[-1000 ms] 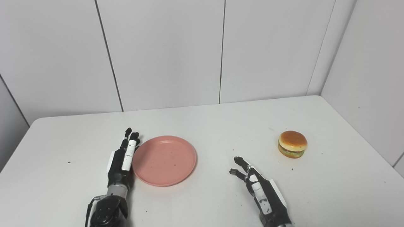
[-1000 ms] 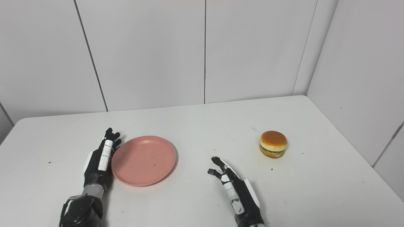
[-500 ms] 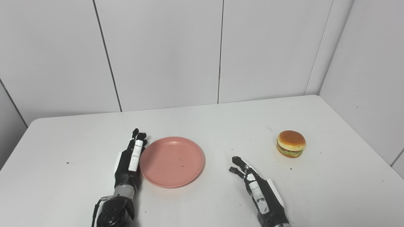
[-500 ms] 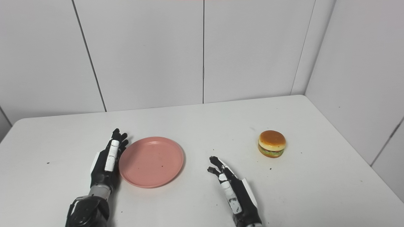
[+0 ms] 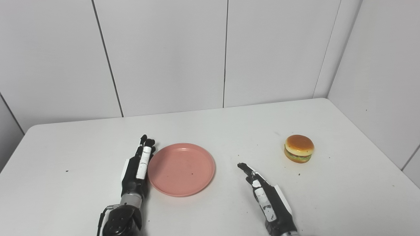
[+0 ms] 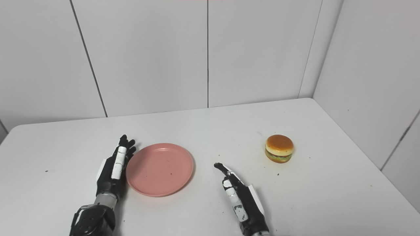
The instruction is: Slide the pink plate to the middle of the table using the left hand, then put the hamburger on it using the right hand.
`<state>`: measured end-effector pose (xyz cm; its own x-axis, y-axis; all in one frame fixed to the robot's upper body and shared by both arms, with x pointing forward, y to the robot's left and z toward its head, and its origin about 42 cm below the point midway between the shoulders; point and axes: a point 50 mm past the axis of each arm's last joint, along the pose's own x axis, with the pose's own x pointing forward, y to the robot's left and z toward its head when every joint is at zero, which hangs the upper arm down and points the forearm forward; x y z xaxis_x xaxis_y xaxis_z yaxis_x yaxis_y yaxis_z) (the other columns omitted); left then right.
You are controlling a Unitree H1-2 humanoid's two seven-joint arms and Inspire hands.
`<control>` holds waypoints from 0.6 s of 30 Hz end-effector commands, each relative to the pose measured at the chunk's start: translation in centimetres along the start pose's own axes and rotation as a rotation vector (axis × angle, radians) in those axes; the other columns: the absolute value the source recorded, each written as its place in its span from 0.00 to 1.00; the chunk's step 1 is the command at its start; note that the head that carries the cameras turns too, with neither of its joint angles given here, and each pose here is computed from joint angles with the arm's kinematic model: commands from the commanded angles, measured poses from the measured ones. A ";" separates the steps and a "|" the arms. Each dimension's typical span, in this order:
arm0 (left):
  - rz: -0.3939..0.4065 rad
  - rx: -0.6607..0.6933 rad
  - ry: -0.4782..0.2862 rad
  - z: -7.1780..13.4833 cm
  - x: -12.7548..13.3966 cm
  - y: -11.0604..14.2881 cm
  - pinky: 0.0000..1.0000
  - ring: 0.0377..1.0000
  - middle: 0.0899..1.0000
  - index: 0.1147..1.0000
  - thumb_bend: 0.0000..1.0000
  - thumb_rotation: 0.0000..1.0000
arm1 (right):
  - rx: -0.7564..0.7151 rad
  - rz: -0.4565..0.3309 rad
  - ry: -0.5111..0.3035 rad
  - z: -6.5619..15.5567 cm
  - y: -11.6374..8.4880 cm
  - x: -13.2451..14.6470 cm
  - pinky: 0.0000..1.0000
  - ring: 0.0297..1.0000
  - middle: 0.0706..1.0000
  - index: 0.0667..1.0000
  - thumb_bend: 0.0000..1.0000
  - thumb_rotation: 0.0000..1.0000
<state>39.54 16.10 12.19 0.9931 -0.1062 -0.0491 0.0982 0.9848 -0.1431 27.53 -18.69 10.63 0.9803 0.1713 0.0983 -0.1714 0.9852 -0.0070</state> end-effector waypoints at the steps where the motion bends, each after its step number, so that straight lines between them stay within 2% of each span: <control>1: -0.031 -0.006 -0.022 1.0 0.6 -0.8 1.00 0.96 0.94 0.99 0.87 0.86 | 0.054 0.038 0.028 -1.2 2.5 1.1 1.00 0.99 0.92 0.84 0.86 1.00; 12: -0.028 0.010 -0.007 0.3 0.8 -0.4 0.97 0.95 0.94 0.98 0.87 0.86 | 0.089 0.004 0.048 -1.0 2.1 1.2 1.00 0.97 0.92 0.86 0.89 0.97; 18: -0.031 -0.003 0.002 0.0 1.2 -0.5 0.95 0.95 0.94 0.97 0.87 0.85 | 0.041 -0.038 -0.060 1.2 1.3 1.4 0.95 0.93 0.91 0.86 0.85 0.96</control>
<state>39.86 16.21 11.58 0.9930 -0.1082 -0.0466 0.1005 0.9846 -0.1432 27.56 -19.00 11.13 0.9858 0.1121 0.1250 -0.1153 0.9932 0.0187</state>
